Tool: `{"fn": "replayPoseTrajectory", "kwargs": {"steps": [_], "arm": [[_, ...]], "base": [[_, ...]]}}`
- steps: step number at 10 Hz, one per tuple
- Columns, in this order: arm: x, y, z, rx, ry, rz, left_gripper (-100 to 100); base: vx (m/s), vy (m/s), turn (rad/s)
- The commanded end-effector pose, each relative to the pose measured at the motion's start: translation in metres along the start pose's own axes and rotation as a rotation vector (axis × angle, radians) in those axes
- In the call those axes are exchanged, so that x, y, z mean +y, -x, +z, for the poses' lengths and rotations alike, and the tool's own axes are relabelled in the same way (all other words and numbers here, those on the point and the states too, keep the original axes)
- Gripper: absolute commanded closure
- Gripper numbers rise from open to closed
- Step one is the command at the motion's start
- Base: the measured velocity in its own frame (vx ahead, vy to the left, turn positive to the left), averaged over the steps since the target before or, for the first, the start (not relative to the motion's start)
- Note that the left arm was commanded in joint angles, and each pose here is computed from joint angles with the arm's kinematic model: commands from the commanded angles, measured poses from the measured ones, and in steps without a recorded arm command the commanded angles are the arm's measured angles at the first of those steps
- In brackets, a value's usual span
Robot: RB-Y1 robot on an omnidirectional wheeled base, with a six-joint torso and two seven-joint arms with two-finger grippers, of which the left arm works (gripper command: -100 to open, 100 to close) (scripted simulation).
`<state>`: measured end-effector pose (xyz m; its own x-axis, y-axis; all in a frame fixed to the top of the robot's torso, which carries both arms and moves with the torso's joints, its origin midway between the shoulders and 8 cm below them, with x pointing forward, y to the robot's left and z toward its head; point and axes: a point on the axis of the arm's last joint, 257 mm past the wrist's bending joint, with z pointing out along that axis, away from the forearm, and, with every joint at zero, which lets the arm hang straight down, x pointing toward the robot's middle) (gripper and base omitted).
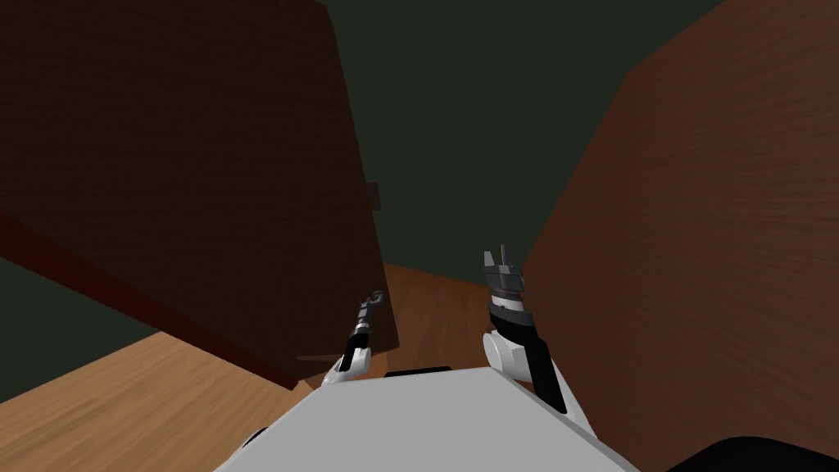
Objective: Push the door open
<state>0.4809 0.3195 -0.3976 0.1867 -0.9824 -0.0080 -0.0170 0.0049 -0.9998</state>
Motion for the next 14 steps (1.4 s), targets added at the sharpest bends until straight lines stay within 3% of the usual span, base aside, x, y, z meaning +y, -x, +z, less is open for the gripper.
{"fn": "replayPoseTrajectory", "kwargs": {"steps": [1,9,10,11,14], "arm": [[-0.005,0.010,0.0032,-0.021,-0.011,0.001,100],[-0.004,0.056,0.0000,-0.130,-0.011,-0.002,100],[-0.004,0.056,0.0000,-0.130,-0.011,-0.002,100],[-0.004,0.070,-0.0017,-0.161,-0.012,-0.003,100],[-0.004,0.080,-0.0032,-0.185,-0.012,-0.004,100]], "base": [[0.179,-0.046,0.046],[0.197,-0.037,0.042],[0.125,-0.023,0.062],[0.158,-0.025,0.043],[0.166,-0.031,0.044]]}}
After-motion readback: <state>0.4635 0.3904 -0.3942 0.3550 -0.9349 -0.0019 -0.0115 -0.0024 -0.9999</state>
